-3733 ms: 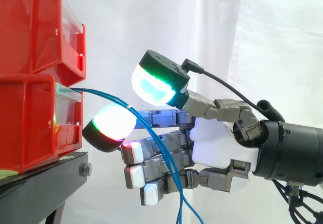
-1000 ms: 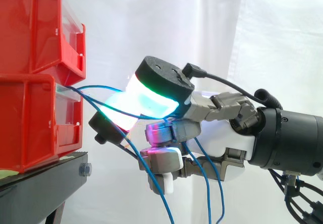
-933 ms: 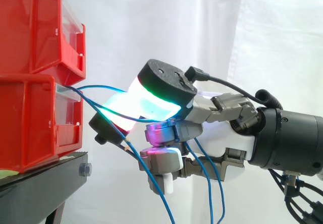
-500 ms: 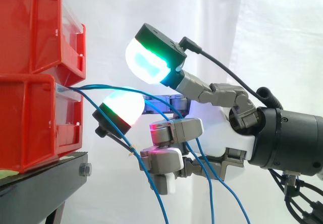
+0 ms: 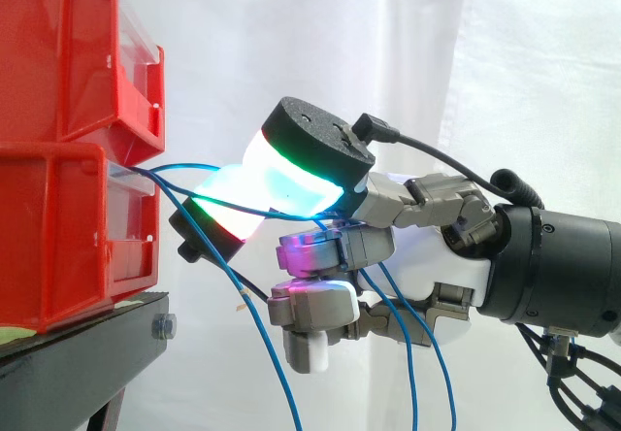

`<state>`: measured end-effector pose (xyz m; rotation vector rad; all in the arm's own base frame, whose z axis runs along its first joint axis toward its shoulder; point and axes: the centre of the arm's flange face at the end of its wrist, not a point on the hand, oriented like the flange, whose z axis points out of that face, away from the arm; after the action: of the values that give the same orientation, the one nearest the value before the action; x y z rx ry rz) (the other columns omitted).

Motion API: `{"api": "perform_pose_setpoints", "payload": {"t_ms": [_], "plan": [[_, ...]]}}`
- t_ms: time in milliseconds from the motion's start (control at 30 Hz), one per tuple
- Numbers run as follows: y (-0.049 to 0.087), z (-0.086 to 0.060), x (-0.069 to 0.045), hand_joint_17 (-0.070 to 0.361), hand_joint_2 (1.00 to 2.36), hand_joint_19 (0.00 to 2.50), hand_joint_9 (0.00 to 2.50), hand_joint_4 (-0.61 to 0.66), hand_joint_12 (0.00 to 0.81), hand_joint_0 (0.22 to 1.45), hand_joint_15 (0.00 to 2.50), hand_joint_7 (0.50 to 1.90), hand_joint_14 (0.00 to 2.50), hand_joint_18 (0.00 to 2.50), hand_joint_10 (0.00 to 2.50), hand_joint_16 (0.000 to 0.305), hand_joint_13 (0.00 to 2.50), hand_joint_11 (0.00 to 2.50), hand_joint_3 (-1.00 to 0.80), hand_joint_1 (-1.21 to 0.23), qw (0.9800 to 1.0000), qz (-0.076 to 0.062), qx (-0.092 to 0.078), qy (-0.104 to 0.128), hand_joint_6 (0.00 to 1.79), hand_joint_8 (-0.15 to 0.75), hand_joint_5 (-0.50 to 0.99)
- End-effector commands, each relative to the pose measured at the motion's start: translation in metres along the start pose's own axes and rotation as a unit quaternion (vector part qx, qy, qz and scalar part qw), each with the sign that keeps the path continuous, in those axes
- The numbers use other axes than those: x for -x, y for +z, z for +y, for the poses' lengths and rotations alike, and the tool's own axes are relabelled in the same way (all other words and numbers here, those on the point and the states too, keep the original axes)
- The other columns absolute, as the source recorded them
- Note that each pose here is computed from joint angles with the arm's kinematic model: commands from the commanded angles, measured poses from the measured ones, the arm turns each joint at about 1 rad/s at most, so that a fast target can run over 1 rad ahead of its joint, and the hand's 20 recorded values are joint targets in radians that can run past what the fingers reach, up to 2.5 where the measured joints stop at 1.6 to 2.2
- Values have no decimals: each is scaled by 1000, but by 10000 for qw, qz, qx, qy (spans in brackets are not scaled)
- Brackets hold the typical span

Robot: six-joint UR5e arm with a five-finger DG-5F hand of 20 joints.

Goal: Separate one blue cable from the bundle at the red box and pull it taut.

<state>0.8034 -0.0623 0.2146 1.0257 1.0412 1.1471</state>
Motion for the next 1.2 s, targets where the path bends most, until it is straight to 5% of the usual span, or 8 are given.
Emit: {"api": "perform_pose_setpoints", "payload": {"t_ms": [0, 267, 467, 567, 700, 833, 1000, 1167], "plan": [[0, 0, -1, 74, 1004, 647, 960, 109, 312, 846, 1298, 986, 18, 958, 1067, 33, 1238, 1382, -450, -943, 10000, 8, 2, 3, 943, 289, -194], [0, -1, -3, 93, 1000, 386, 819, 69, 349, 696, 744, 943, 22, 698, 813, 41, 732, 1367, -500, -1051, 10000, 9, -6, -5, 932, 249, -210], [0, 1, -4, 93, 1000, 287, 822, 72, 338, 596, 553, 983, 16, 581, 533, 41, 587, 1394, -500, -1048, 10000, 7, 8, 0, 917, 272, -188], [0, 1, -4, 104, 1000, 266, 866, 78, 360, 493, 462, 965, 13, 510, 18, 46, 510, 1340, -500, -966, 10000, 8, 1, -2, 900, 298, -165], [0, 1, -6, 118, 1000, 302, 874, 72, 393, 441, 446, 952, 12, 525, 3, 52, 514, 1167, -500, -853, 10000, 15, 1, 9, 860, 310, -143], [0, 1, -6, 115, 1000, 383, 951, 39, 392, 479, 492, 997, 14, 601, 6, 51, 624, 1175, -500, -583, 10000, 15, 1, 9, 828, 304, -128], [0, 1, -6, 112, 1000, 412, 1014, 71, 405, 488, 631, 1025, 19, 659, 1, 50, 760, 1345, -500, -555, 10000, 15, 1, 9, 825, 325, -132], [0, 0, -6, 111, 1000, 481, 934, 109, 420, 499, 913, 985, 19, 725, 385, 49, 914, 1377, -500, -573, 10000, 17, -6, 8, 838, 344, -152]]}}
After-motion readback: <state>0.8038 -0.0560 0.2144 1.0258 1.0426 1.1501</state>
